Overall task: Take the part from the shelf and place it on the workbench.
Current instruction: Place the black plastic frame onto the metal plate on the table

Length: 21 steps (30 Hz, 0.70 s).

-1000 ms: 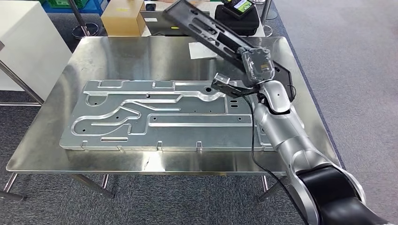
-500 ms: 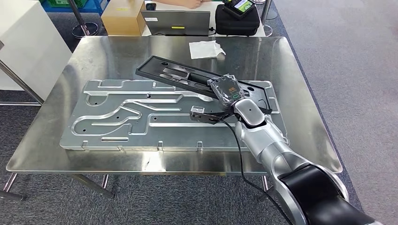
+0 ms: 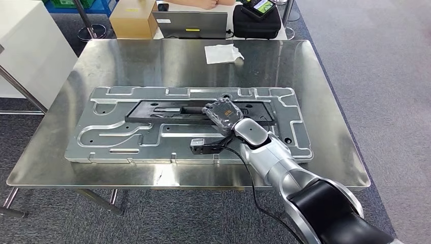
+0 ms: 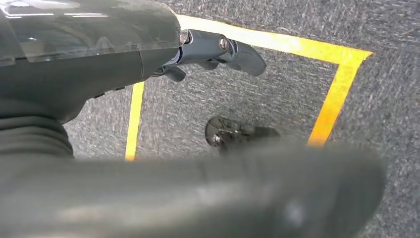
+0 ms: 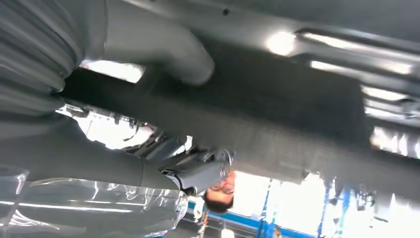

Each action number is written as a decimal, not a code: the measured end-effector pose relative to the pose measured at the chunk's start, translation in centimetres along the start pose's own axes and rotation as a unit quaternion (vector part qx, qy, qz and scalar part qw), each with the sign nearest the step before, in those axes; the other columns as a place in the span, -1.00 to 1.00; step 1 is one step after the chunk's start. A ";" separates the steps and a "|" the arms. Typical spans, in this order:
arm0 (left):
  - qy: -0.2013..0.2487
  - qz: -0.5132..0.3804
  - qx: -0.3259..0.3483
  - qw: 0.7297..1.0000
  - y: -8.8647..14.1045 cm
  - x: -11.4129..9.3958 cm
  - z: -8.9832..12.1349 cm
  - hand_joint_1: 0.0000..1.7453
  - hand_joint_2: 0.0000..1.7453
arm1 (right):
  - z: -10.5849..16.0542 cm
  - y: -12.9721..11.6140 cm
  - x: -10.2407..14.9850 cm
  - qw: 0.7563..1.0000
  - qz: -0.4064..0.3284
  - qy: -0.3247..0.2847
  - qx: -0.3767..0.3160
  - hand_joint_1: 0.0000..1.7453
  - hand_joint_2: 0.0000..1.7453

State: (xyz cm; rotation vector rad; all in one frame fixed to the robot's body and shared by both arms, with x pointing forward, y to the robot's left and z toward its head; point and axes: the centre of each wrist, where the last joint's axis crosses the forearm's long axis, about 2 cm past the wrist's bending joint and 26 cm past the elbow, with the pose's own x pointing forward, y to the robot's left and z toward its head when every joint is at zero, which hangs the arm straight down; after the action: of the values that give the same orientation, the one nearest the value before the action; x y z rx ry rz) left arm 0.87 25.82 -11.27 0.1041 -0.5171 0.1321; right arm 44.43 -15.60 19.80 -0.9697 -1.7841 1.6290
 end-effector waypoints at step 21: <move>-0.004 0.028 -0.003 1.000 -4.7 1.4 0.2 -1.00 -1.00 | -0.7 0.1 2.1 0.994 -0.099 0.022 -0.034 -1.00 -1.00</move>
State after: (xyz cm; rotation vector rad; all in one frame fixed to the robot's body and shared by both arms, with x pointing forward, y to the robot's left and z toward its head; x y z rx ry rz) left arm 2.71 21.32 -10.69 0.0842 -0.5283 0.1845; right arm 43.72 -13.49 19.65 -0.8233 -1.8522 1.4231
